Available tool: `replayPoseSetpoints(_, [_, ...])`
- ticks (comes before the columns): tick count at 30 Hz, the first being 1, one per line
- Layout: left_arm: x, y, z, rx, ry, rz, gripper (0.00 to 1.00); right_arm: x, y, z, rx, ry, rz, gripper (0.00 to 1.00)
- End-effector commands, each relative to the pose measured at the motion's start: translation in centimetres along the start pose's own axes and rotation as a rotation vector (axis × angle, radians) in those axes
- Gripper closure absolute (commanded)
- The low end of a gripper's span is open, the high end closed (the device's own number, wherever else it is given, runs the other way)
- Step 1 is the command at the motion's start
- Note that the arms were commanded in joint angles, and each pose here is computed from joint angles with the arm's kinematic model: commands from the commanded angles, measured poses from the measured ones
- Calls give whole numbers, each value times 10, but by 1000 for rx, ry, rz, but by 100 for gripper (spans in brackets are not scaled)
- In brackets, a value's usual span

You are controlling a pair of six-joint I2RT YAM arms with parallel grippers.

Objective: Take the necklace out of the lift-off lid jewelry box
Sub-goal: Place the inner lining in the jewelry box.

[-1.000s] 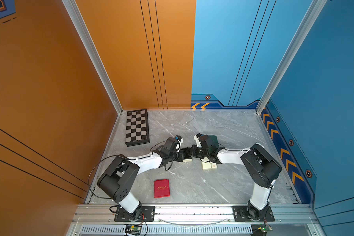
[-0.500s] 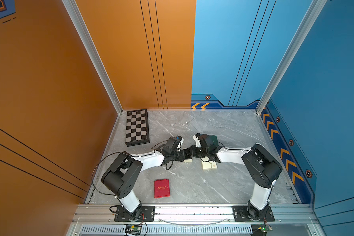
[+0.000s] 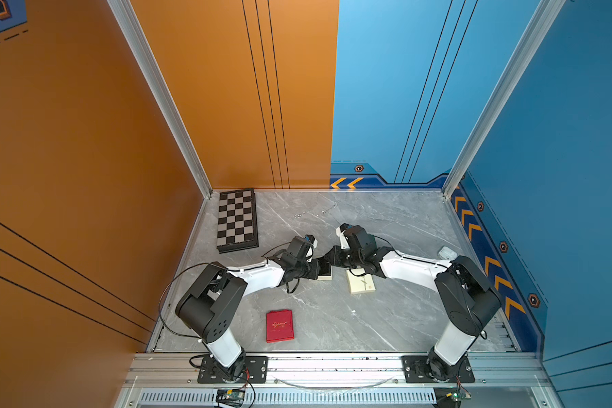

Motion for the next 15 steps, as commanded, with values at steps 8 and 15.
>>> replayPoseSetpoints(8, [2, 1, -2, -2, -9, 30, 79, 16, 5, -8, -13, 121, 39, 84])
replayPoseSetpoints(15, [3, 2, -2, -4, -7, 34, 79, 28, 7, -17, 1, 170, 68, 85])
Point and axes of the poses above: each gripper's point midway between its finger pads, its own x axis out along the fingers, its own z axis along the line the jaws close on, y = z × x, the point moved 7 cm from there along -x, back along the fingers, and after that the axes turned 13 degrees about x, right-handed, at the moved point
